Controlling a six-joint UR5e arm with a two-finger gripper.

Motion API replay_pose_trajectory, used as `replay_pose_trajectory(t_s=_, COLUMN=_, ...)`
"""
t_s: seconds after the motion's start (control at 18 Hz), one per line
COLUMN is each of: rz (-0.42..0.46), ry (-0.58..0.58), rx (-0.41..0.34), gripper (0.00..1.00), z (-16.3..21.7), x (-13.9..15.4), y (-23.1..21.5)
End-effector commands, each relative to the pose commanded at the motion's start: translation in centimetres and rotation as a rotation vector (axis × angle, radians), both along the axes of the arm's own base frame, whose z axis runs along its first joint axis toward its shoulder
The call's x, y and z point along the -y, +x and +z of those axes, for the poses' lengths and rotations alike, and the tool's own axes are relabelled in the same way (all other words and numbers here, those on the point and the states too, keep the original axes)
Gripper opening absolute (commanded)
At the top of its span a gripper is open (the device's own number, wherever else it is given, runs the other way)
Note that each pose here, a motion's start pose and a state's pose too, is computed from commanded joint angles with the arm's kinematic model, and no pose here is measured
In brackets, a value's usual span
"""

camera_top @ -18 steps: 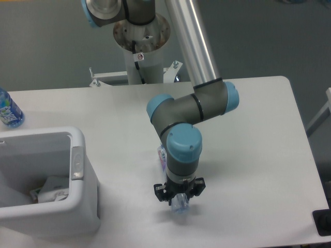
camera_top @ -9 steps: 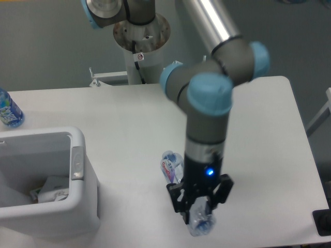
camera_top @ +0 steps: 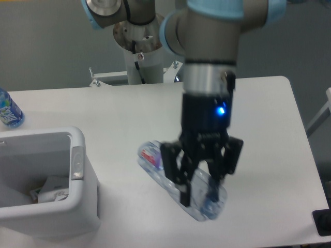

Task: Place the trash in the trash can
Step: 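Lift the bottle and carry it over the trash bin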

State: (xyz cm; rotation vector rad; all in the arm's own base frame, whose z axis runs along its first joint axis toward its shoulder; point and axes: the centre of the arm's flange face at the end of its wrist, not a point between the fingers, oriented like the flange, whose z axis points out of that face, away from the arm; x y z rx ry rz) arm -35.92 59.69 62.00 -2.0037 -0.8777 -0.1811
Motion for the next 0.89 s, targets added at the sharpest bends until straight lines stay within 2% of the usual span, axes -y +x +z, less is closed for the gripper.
replay_pose_trajectory(t_s=0.5, rz=-0.188, ry=-0.049, rx=0.037, gripper=0.58, z=-4.8, x=-8.1, y=10.4)
replay_pose_trajectory(t_s=0.56, rz=-0.207, ry=-0.056, rx=0.043, gripper=0.62, z=-5.5, x=-8.8, y=11.4)
replay_pose_trajectory(t_s=0.72, rz=-0.238, ry=-0.068, rx=0.043, gripper=1.00, z=-6.7, x=-9.9, y=13.0)
replay_pose_trajectory(t_s=0.89, rz=-0.256, ry=-0.062, rx=0.035, gripper=1.00, z=-6.2, x=-9.8, y=13.8)
